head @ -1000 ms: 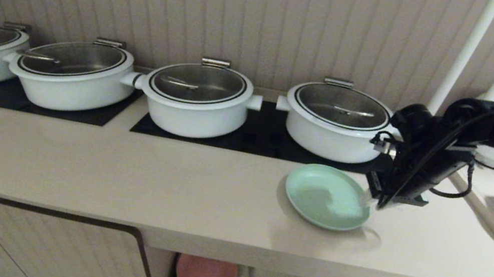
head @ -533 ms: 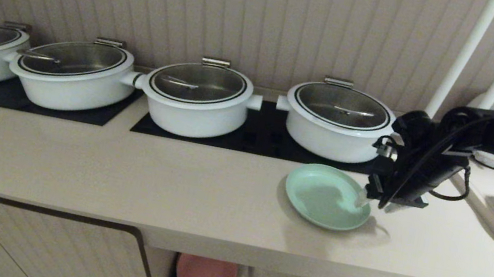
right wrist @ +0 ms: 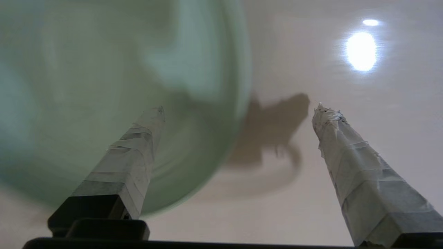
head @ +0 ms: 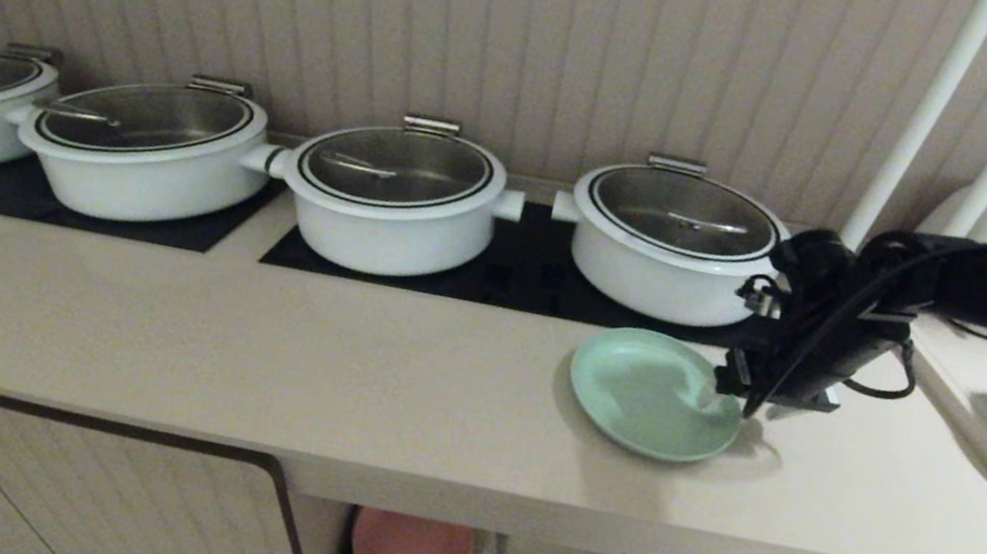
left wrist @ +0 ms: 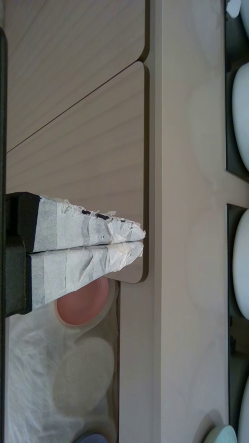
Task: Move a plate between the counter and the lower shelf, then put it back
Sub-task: Pick up the plate
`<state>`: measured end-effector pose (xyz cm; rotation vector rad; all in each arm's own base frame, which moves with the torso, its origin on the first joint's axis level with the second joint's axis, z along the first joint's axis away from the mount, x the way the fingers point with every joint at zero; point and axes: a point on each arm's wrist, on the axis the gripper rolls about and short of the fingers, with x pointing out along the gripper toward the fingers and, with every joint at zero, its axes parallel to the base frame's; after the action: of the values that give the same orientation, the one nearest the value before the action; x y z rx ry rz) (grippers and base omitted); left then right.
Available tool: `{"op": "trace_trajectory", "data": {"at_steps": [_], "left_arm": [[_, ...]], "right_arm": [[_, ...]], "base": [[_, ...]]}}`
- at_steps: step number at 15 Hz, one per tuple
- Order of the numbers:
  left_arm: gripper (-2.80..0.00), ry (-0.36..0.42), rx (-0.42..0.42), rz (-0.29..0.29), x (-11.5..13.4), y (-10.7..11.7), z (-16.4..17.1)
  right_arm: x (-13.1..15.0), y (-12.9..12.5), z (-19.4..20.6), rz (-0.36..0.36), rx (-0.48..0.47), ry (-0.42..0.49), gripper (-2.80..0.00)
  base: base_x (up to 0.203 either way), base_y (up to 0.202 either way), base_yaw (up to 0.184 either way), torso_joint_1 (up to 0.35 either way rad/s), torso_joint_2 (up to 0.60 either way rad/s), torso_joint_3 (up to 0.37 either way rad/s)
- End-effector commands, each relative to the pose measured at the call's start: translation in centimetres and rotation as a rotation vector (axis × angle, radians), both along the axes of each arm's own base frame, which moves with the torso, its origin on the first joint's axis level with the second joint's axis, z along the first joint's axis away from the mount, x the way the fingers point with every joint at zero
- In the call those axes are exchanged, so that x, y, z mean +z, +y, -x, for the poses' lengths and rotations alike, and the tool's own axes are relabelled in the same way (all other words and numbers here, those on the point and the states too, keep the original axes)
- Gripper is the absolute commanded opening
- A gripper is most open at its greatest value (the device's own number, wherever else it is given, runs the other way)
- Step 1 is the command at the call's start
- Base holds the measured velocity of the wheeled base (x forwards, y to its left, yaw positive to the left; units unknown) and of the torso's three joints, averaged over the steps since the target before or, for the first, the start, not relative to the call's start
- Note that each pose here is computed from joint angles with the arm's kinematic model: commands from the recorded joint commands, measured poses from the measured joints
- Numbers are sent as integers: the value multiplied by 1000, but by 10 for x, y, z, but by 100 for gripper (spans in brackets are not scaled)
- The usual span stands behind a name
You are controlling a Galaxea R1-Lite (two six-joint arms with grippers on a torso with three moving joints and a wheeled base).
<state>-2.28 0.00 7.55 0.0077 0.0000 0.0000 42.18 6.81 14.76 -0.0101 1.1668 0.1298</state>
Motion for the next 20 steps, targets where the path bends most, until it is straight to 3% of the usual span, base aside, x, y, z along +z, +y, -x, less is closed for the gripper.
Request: {"op": "trace_trajectory", "data": {"at_steps": [1, 15, 16, 20], "left_arm": [[-280, -1, 0, 0, 0, 0, 0], [-280, -1, 0, 0, 0, 0, 0], [-280, -1, 0, 0, 0, 0, 0], [-280, -2, 0, 0, 0, 0, 0]], "right_arm": [[-8, 3, -2, 55, -12, 12, 0], [-14, 21, -4, 59, 24, -8, 0], [-13, 21, -4, 58, 23, -10, -280], [-12, 21, -4, 59, 24, -12, -280]], "base": [[0, 0, 0, 0, 0, 0], [0, 0, 0, 0, 0, 0], [0, 0, 0, 0, 0, 0], [0, 0, 0, 0, 0, 0]]}}
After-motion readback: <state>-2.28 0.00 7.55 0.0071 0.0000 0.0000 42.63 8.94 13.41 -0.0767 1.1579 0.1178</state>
